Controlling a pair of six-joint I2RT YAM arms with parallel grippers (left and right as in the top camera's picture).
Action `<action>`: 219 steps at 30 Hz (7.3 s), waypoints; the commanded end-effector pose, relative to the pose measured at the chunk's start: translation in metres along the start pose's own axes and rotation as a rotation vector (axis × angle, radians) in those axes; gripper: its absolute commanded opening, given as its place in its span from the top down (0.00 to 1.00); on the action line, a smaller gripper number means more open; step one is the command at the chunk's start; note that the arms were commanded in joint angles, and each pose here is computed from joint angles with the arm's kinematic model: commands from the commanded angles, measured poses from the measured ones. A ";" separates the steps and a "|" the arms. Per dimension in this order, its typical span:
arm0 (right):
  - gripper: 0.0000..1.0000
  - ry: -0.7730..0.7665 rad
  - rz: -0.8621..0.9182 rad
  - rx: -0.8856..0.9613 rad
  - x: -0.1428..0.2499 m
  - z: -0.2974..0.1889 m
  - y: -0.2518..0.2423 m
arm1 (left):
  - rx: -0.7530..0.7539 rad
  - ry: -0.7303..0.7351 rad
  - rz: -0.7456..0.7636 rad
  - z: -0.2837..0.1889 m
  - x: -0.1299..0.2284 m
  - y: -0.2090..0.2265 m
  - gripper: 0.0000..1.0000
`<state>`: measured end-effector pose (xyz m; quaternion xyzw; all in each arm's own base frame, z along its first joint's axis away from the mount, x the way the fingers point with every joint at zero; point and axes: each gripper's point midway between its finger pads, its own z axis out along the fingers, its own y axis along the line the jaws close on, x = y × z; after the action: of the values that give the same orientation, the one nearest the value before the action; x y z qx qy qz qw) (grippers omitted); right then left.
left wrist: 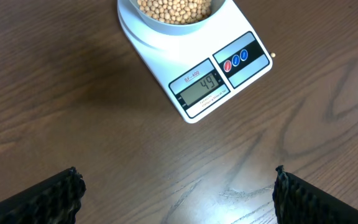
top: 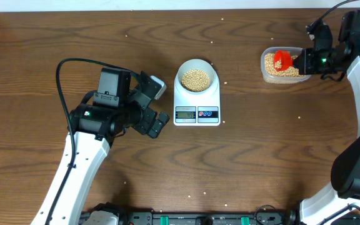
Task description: Scoop item into bowl and weigh 50g on scale
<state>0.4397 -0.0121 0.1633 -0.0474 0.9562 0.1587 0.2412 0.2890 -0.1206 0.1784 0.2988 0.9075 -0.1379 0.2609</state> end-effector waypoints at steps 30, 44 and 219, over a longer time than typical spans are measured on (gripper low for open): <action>0.99 -0.049 -0.141 -0.112 -0.008 -0.012 0.024 | 0.006 -0.027 0.024 -0.006 -0.008 -0.003 0.01; 0.99 -0.019 -0.006 0.044 -0.004 -0.012 -0.004 | 0.006 -0.027 0.024 -0.006 -0.008 -0.003 0.01; 0.99 -0.130 0.002 -0.250 -0.019 -0.036 0.035 | 0.006 -0.027 0.024 -0.006 -0.008 -0.003 0.01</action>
<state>0.4351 0.0278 0.2028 -0.0954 0.8952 0.3297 0.2844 0.2890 -0.1206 0.1784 0.2988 0.9075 -0.1379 0.2609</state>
